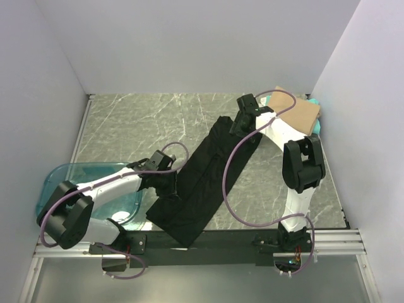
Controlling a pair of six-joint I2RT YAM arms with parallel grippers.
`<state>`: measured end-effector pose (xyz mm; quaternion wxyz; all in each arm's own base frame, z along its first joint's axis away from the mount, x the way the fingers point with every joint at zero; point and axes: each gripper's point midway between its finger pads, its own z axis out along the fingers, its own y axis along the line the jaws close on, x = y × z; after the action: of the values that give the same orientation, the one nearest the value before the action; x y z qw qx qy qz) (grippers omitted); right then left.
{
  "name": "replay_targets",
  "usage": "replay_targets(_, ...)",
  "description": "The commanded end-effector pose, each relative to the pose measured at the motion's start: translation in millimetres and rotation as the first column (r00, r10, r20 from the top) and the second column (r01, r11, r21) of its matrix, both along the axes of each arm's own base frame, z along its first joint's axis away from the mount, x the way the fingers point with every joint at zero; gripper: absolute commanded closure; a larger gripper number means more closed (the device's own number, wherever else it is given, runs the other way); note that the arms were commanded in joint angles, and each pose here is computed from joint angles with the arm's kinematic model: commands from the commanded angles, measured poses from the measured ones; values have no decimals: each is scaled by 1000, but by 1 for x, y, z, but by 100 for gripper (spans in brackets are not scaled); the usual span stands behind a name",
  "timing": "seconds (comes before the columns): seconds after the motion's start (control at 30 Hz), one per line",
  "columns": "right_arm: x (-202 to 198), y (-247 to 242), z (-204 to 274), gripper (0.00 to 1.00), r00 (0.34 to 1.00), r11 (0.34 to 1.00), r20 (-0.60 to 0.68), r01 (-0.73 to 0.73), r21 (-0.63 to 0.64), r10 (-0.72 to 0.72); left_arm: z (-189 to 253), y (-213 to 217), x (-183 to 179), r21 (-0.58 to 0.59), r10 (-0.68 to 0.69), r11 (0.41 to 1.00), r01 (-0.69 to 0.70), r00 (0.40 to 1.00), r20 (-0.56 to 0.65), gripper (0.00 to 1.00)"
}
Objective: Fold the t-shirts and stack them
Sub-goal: Fold the tshirt
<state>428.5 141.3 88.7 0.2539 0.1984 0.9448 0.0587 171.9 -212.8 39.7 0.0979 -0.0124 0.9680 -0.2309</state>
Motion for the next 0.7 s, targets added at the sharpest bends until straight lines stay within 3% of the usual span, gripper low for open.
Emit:
replay_targets(0.0,3,3,-2,35,1000,1000,18,26,4,-26,0,-10,5,-40,-11,999,12,1000,20,63)
replay_targets(0.67,7,16,-67,36,987,1000,-158,20,-7,-21,-44,-8,-6,13,-54,998,55,994,-91,66)
